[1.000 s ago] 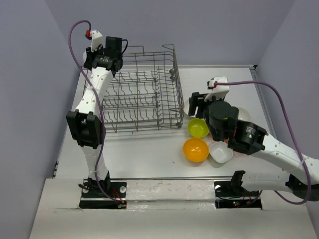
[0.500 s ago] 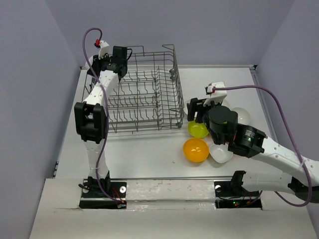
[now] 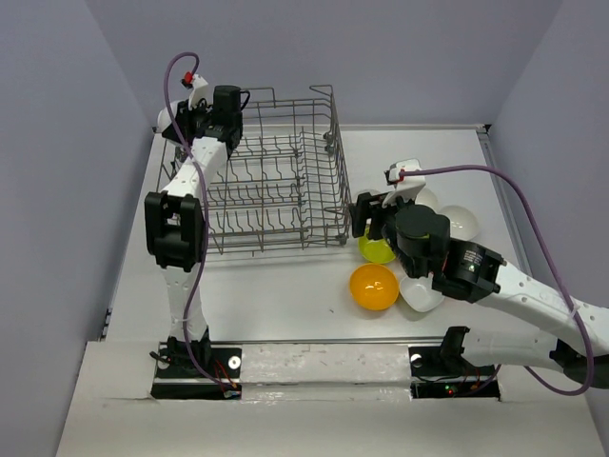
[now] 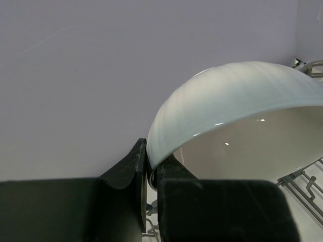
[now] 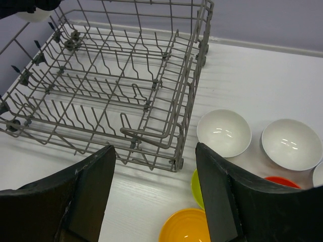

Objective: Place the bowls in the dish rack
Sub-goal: Insert the bowl into the dish rack.

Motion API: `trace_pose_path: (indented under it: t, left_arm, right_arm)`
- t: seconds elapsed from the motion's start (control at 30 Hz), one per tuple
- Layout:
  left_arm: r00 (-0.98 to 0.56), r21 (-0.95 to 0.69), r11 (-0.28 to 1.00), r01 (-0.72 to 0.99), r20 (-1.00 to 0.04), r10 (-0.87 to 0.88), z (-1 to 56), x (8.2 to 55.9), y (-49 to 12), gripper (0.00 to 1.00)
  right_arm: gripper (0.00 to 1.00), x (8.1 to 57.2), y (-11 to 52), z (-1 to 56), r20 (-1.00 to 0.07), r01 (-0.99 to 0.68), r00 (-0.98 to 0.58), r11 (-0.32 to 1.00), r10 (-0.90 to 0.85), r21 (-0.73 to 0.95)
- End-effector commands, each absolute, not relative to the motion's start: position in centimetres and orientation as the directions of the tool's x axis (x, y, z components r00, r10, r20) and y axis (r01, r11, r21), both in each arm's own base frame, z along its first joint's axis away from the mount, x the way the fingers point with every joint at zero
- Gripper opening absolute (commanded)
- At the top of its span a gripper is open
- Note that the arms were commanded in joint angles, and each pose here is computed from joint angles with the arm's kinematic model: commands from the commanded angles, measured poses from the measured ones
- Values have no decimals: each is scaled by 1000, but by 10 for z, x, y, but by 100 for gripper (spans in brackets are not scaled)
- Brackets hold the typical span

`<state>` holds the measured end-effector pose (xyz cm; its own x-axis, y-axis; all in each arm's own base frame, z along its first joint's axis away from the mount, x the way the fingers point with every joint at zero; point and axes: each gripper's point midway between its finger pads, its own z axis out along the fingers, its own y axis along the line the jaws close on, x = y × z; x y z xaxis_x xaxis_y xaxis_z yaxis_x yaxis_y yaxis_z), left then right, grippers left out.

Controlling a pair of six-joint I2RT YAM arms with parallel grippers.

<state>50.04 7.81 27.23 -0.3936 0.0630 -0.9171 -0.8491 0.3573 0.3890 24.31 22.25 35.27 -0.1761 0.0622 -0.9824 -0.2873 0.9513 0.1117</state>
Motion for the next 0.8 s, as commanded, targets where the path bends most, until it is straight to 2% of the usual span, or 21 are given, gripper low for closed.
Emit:
trace_pose_path:
  t: [0.0, 0.77]
  left_arm:
    - [-267, 270, 257, -928, -962, 48, 298, 495, 90, 0]
    - [-331, 340, 236, -910, -940, 79, 274, 511, 96, 0]
  right_arm:
    - [70, 242, 228, 364, -978, -303, -161, 936, 136, 180]
    - [71, 240, 234, 355, -976, -329, -179, 927, 124, 178]
